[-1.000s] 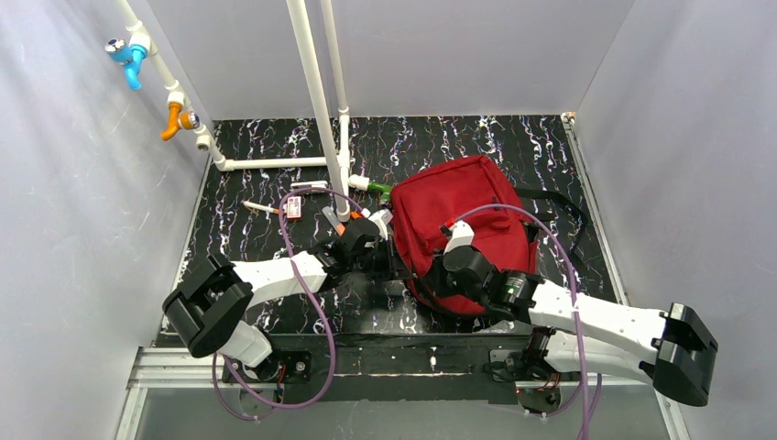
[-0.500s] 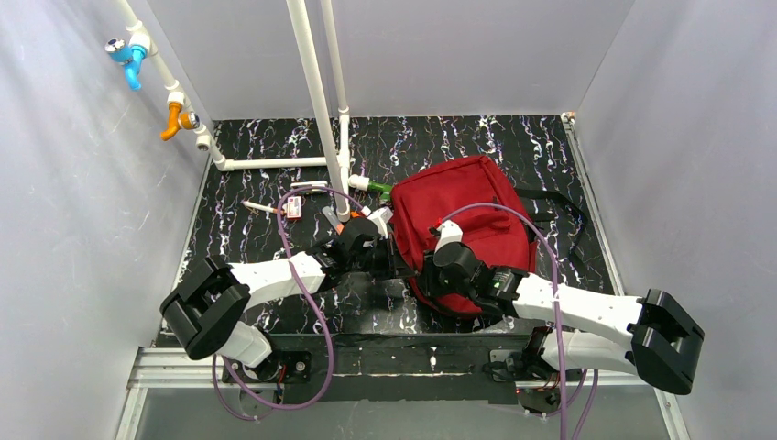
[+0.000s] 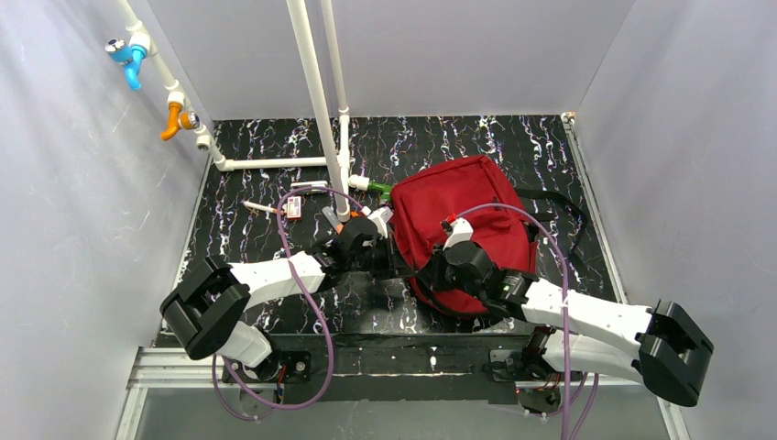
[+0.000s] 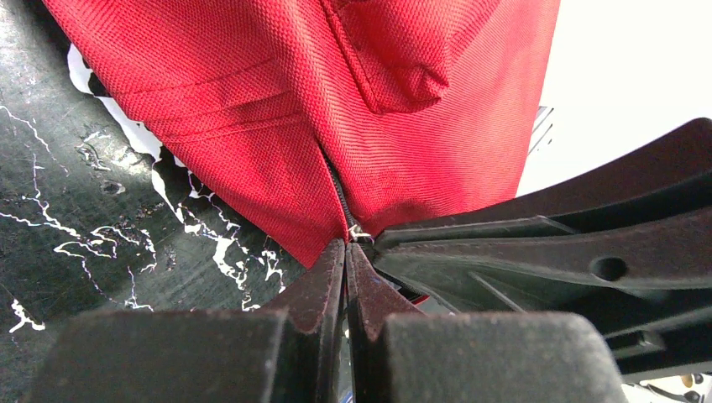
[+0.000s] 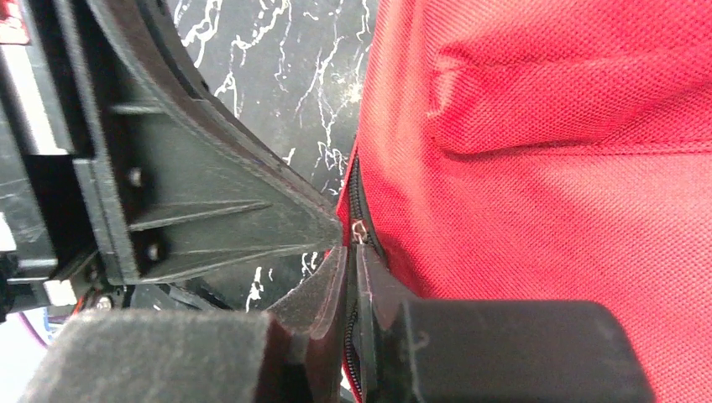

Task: Pack the student bag
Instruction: Zip the student bag at the center of the board.

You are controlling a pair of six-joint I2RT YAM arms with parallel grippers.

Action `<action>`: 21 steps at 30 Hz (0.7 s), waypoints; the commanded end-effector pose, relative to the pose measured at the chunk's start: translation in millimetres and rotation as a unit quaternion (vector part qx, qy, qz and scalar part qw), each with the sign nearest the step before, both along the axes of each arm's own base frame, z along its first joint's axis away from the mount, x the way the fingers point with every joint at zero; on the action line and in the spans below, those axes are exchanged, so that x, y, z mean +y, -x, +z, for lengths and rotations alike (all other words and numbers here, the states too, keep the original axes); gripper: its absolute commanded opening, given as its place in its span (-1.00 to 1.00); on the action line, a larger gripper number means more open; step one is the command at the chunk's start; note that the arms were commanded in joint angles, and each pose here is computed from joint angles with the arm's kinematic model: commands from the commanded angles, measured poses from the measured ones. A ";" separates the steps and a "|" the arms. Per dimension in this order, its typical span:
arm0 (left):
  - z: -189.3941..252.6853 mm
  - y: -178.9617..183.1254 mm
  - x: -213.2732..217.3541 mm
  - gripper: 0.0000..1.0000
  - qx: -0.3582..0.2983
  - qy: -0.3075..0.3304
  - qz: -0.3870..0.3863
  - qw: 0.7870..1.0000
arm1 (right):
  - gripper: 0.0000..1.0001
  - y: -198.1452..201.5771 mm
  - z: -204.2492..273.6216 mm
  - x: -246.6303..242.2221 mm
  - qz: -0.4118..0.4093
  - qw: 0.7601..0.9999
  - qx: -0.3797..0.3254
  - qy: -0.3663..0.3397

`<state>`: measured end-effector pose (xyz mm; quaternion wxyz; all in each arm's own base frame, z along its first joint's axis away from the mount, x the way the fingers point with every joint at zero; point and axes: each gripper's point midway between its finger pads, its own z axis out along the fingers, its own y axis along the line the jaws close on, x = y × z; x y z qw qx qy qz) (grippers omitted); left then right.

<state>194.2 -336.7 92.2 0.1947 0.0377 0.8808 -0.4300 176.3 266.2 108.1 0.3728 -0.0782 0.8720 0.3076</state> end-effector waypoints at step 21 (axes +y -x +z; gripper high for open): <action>8.9 12.1 -4.5 -1.00 0.010 0.022 -0.033 0.999 | -0.19 13.4 -23.3 6.7 0.032 0.999 0.031 -0.010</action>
